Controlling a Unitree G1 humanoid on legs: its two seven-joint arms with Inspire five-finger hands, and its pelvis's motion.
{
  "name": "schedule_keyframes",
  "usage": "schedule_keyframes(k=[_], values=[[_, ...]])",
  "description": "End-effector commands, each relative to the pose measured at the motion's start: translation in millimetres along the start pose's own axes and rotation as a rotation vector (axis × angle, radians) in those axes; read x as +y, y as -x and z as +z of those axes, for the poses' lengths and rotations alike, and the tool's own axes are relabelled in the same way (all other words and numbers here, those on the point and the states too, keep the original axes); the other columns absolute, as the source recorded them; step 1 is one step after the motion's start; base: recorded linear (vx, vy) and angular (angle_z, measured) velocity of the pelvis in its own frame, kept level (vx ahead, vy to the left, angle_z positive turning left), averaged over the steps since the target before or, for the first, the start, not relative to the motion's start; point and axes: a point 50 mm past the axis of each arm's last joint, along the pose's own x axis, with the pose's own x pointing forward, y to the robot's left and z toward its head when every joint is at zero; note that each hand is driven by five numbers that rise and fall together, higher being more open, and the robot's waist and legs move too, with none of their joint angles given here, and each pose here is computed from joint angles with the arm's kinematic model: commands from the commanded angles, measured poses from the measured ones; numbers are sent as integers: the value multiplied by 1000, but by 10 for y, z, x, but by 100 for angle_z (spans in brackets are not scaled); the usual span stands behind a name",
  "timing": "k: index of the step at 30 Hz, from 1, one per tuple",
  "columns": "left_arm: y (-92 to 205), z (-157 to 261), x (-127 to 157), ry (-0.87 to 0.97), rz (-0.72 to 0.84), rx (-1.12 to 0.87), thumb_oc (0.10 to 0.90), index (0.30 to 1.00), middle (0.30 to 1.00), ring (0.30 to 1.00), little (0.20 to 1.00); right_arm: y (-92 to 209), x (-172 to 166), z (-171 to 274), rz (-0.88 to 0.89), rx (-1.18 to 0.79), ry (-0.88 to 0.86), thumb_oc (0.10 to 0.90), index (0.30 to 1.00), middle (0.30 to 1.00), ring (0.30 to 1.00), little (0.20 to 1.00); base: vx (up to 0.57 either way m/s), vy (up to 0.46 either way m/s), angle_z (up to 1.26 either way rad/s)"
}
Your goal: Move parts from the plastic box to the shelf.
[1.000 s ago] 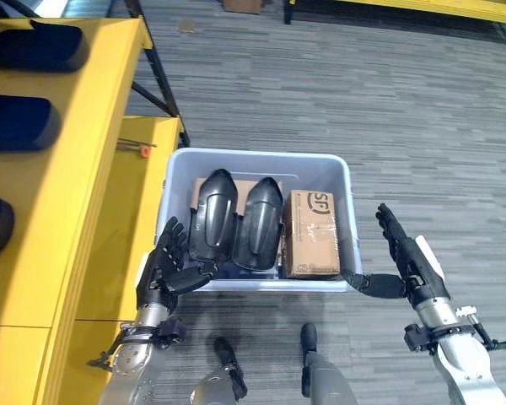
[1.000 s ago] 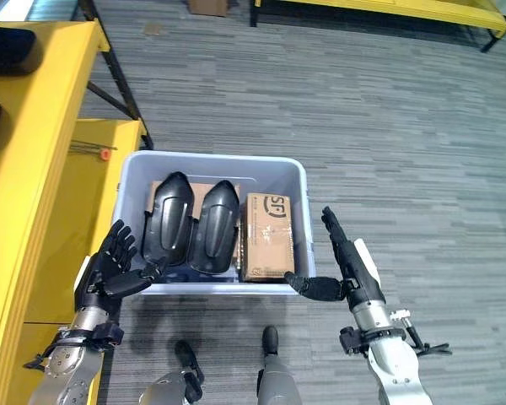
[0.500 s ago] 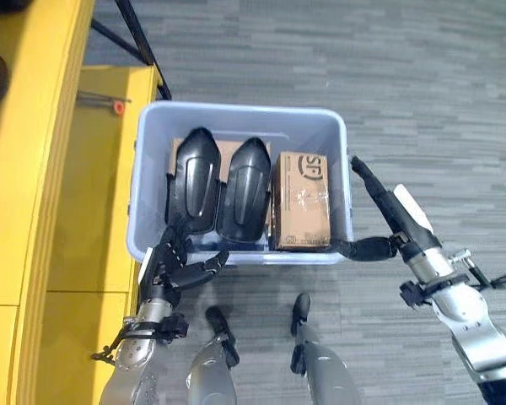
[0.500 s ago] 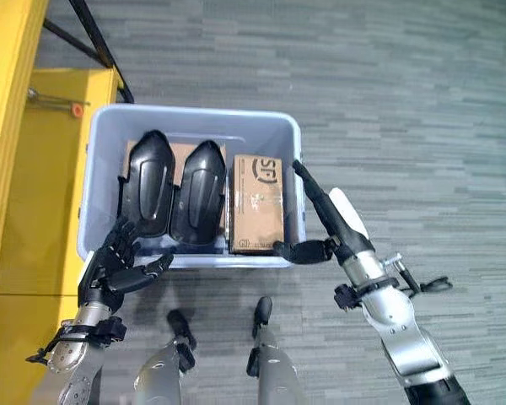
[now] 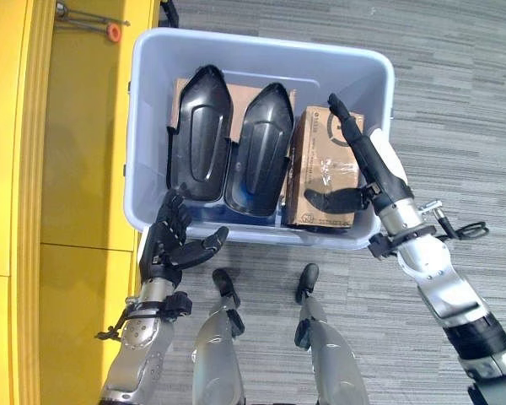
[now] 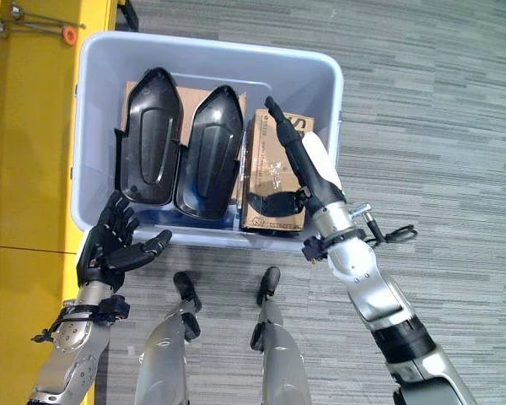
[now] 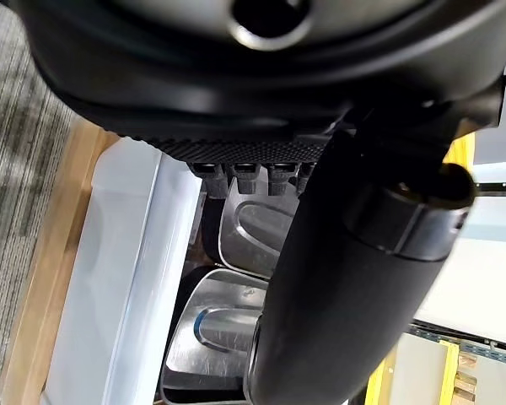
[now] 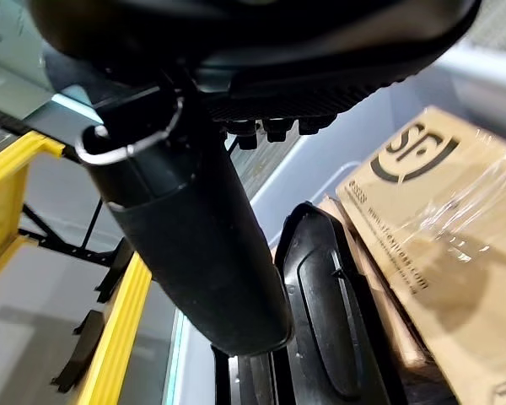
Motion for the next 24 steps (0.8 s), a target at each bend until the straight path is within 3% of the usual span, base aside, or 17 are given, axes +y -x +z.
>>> schedule_keyframes(k=[1,24], values=[[38,322,-62,12,-13,-182,900,1000,1000,1000,1000,-189,-172,435,-108,-225,35,900,1000,1000,1000,1000,-2,6,11],[13,1196,-363,191,-122,-623,900,1000,1000,1000,1000,-442,-22,626,-144,-283,-73,900,1000,1000,1000,1000,8,9,6]])
